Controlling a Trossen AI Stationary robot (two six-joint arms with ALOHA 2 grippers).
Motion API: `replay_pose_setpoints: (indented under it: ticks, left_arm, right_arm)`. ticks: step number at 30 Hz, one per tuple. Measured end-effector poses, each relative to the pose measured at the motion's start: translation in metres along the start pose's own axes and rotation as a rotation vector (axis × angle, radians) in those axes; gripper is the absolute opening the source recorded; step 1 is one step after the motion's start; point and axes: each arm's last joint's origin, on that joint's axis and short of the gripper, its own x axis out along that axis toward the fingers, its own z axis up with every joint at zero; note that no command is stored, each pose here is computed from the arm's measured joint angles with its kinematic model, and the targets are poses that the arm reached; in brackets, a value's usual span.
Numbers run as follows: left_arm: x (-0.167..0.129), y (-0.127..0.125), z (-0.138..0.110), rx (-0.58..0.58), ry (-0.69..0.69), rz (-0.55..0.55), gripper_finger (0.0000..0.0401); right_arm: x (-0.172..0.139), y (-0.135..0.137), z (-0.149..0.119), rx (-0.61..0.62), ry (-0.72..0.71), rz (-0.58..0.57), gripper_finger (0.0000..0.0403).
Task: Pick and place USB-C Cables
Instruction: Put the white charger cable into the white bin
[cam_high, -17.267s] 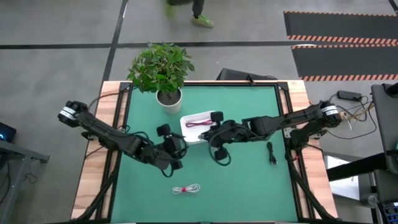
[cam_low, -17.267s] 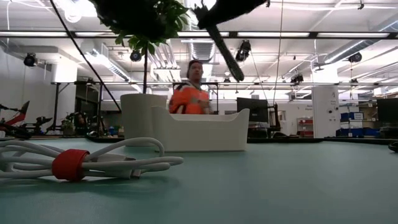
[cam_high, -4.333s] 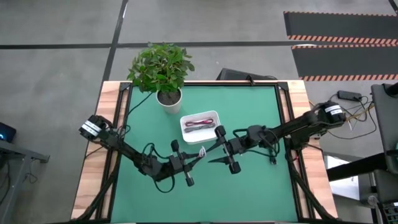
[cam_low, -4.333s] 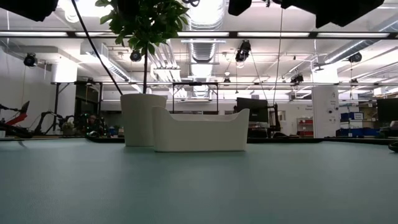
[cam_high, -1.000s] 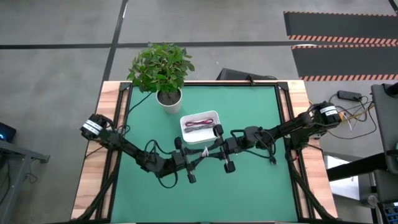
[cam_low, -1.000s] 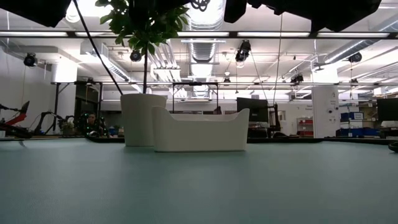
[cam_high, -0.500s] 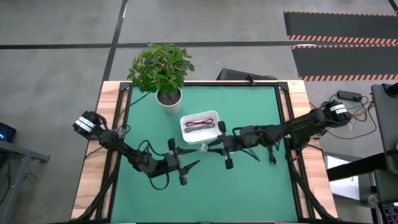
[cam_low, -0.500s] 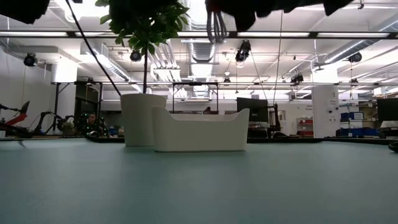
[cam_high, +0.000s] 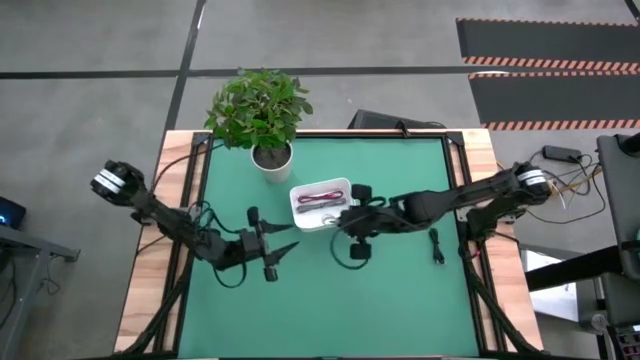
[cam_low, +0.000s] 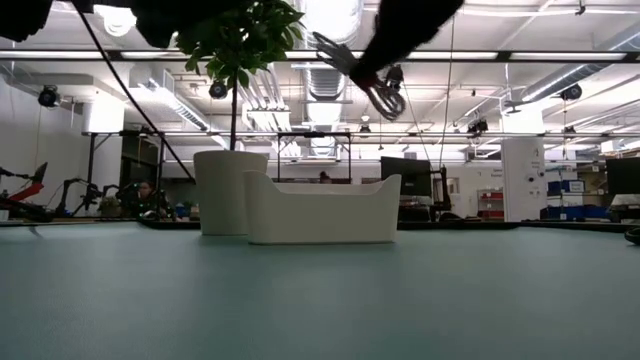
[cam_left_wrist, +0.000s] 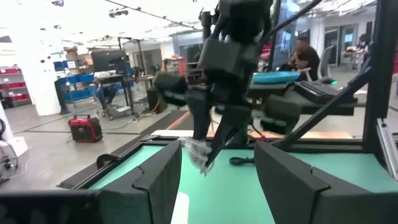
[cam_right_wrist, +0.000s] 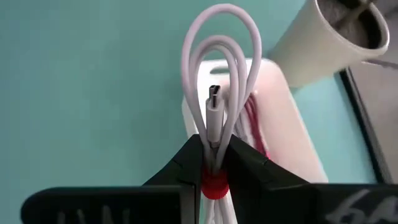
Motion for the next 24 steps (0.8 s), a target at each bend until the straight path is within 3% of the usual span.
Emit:
replay_pose_setpoints:
  ticks: [8, 12, 17, 24]
  left_arm:
    - [-0.005, 0.009, 0.006, 0.023, -0.009, 0.047, 0.0187]
    - [-0.007, 0.012, 0.013, 0.056, -0.028, 0.05, 0.0187]
    - [-0.011, 0.018, 0.026, 0.019, -0.063, 0.057, 0.0187]
    - [-0.022, 0.02, 0.04, -0.04, -0.101, 0.028, 0.0187]
  right_arm:
    - [0.022, -0.015, 0.046, -0.107, 0.133, -0.024, 0.0043]
    - [0.035, -0.019, 0.057, -0.174, 0.237, -0.017, 0.0043]
    - [0.044, -0.029, 0.063, -0.25, 0.396, 0.004, 0.0043]
    - [0.059, -0.041, 0.061, -0.277, 0.552, 0.185, 0.0043]
